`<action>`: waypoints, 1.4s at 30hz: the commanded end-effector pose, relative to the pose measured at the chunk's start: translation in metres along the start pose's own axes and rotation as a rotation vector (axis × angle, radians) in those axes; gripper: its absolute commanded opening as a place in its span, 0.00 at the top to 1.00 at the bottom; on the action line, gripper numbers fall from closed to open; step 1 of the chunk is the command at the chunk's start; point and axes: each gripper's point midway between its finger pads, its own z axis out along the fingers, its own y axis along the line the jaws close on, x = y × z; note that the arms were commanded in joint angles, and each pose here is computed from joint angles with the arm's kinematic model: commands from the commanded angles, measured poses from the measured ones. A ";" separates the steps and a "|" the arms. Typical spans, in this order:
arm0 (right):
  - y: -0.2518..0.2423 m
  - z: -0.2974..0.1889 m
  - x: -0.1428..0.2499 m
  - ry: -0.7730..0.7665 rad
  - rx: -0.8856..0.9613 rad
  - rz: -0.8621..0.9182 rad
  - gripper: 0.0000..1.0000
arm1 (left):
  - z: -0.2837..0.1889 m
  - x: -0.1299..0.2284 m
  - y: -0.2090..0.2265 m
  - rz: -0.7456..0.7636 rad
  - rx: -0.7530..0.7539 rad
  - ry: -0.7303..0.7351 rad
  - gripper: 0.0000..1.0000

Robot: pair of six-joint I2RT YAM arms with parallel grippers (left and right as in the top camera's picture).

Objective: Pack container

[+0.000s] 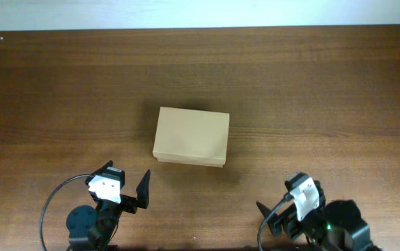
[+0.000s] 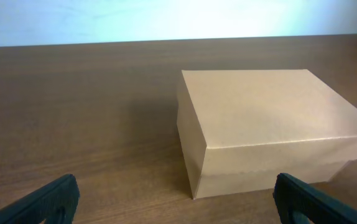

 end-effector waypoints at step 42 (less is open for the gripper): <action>0.009 0.059 0.073 0.006 -0.090 0.006 0.01 | 0.000 0.000 -0.002 -0.008 0.010 -0.007 0.00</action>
